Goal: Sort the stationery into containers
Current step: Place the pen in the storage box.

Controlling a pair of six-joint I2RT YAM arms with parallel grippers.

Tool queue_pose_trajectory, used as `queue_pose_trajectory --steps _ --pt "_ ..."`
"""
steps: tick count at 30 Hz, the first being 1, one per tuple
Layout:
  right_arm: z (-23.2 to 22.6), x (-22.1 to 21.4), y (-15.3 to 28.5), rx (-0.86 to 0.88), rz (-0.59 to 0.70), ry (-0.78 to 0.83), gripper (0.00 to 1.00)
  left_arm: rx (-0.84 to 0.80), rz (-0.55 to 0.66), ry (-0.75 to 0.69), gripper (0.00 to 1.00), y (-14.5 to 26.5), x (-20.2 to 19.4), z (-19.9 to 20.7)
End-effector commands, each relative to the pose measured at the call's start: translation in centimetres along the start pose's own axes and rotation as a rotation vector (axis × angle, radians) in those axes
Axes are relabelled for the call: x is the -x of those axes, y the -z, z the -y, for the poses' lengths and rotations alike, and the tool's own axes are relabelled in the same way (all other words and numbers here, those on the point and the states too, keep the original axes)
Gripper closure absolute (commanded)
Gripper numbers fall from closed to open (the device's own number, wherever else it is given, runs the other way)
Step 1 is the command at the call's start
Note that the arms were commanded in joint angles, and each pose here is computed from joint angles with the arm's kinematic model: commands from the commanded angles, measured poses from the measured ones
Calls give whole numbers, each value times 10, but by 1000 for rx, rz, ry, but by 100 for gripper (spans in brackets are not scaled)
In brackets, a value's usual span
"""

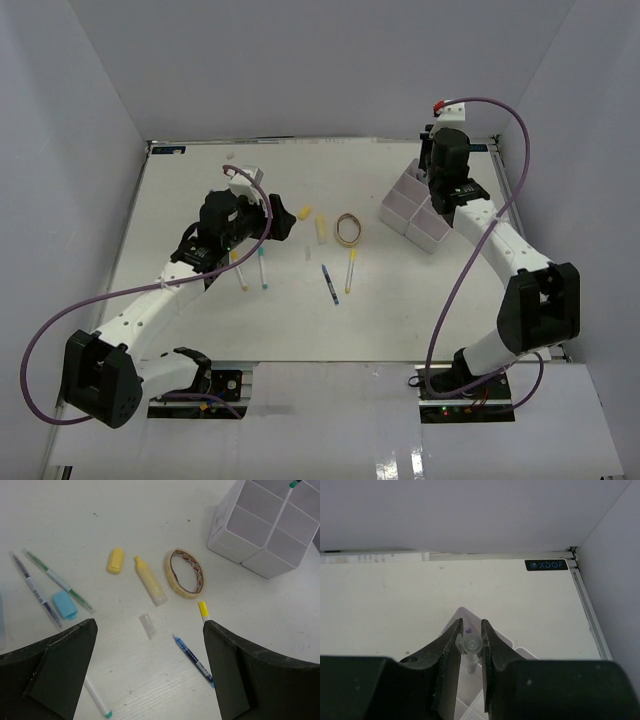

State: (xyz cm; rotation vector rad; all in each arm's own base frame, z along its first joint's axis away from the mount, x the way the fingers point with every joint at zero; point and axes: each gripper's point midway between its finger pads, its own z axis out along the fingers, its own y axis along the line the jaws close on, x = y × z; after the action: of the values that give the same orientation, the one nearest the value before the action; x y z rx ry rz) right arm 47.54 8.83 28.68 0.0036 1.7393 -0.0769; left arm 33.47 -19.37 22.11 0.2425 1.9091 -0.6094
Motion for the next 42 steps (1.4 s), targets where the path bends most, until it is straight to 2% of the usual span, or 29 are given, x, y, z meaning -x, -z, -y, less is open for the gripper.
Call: queue_pose_trajectory --steps 1,12,19,27,33,37,39,41,42 --pt "16 24 -25 -64 99 19 87 46 30 19 2 5 16 -5" --pt "25 2 -66 -58 88 44 86 53 22 33 2 2 14 -9" --pt "19 -34 -79 -40 20 62 78 48 16 45 2 1 14 -10" --pt "16 -59 -82 -31 -33 81 66 41 10 54 2 0 12 -10" --pt "18 -69 -80 -34 -54 86 63 39 6 59 2 -1 11 -11" --pt "19 -54 -70 -26 -34 80 62 37 4 64 2 -1 11 -11" --pt "18 -46 -63 -9 -29 77 57 30 4 72 2 -1 11 -10" --pt "19 -23 -48 8 4 61 45 30 -7 92 2 -2 9 -9" --pt "19 -18 -42 16 7 56 43 32 -12 101 2 -2 8 -9"
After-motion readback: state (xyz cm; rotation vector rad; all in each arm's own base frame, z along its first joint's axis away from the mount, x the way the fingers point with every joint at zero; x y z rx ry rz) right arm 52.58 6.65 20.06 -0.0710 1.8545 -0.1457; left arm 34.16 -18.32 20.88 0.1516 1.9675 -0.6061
